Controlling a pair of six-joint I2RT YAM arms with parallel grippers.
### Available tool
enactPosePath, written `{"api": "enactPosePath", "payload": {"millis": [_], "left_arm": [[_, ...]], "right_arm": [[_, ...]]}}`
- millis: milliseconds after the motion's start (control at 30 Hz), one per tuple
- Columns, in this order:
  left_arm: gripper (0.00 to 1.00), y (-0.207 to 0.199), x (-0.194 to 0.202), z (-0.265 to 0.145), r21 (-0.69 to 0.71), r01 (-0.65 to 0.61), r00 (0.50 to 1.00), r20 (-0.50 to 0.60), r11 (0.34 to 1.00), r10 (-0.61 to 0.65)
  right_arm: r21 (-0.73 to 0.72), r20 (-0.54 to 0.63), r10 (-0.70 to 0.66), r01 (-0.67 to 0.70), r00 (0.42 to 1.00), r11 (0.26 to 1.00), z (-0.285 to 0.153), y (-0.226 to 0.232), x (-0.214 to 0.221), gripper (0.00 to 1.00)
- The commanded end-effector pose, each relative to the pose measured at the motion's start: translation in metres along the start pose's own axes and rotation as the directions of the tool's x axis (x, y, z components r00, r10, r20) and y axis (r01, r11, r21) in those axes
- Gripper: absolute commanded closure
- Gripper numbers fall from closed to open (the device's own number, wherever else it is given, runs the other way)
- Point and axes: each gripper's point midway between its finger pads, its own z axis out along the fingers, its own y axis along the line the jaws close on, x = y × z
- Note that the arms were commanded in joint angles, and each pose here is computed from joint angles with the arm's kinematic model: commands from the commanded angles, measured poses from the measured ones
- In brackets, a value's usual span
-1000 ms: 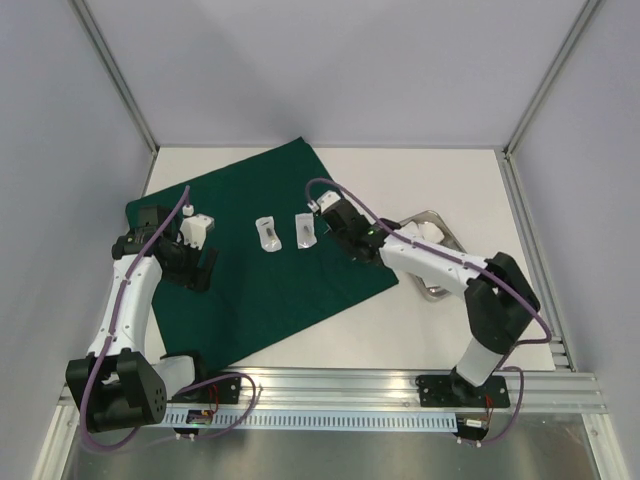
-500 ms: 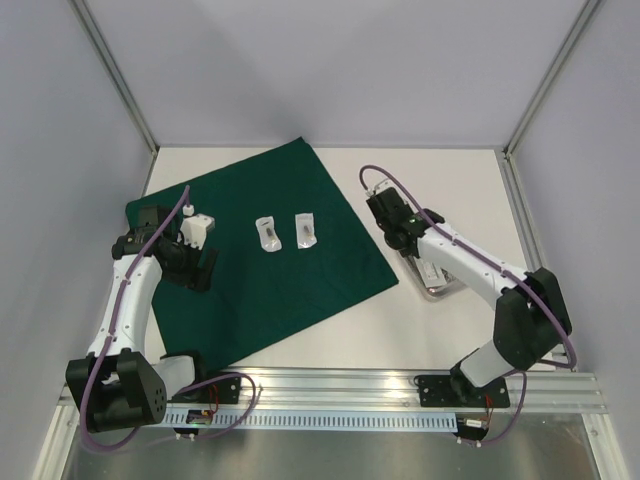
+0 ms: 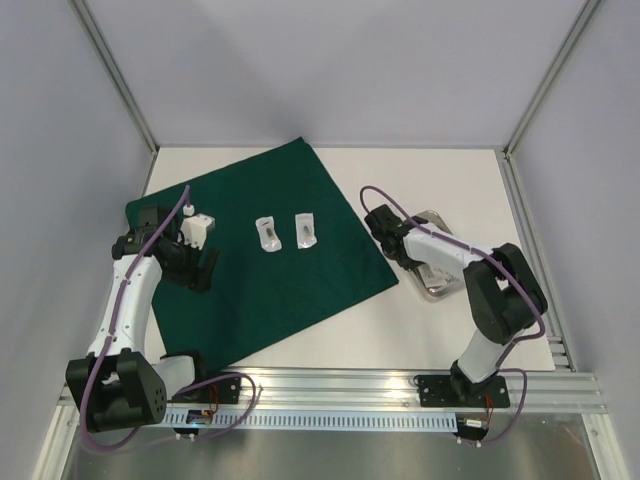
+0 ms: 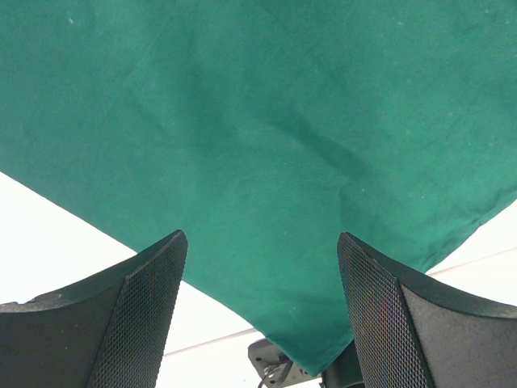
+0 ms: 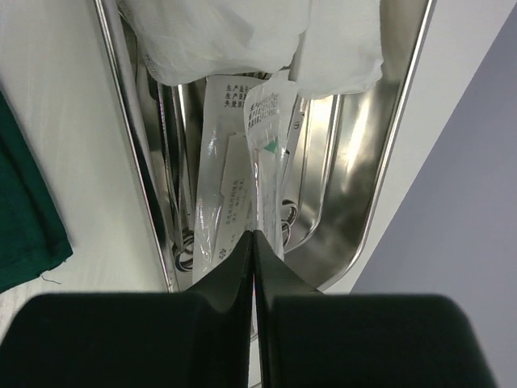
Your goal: Prepare the surgical pack
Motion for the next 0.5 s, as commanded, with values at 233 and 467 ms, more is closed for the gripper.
{"api": "enactPosePath", "payload": {"millis": [233,467], "left_arm": [[0.16,0.0,-0.006,-0.007,-0.005,-0.033,0.999,0.034,0.999,0.033],[0.16,0.0,-0.006,-0.007,-0.001,-0.029,0.999,0.029,1.0,0.029]], "right_arm": [[-0.06,0.01,0.053,-0.052,0.999,0.997,-0.001,0.012,-0.009,0.77],[-0.103,0.132,0.163,-0.15,0.978,0.983,-0.046,-0.015,-0.033,0.47]]}}
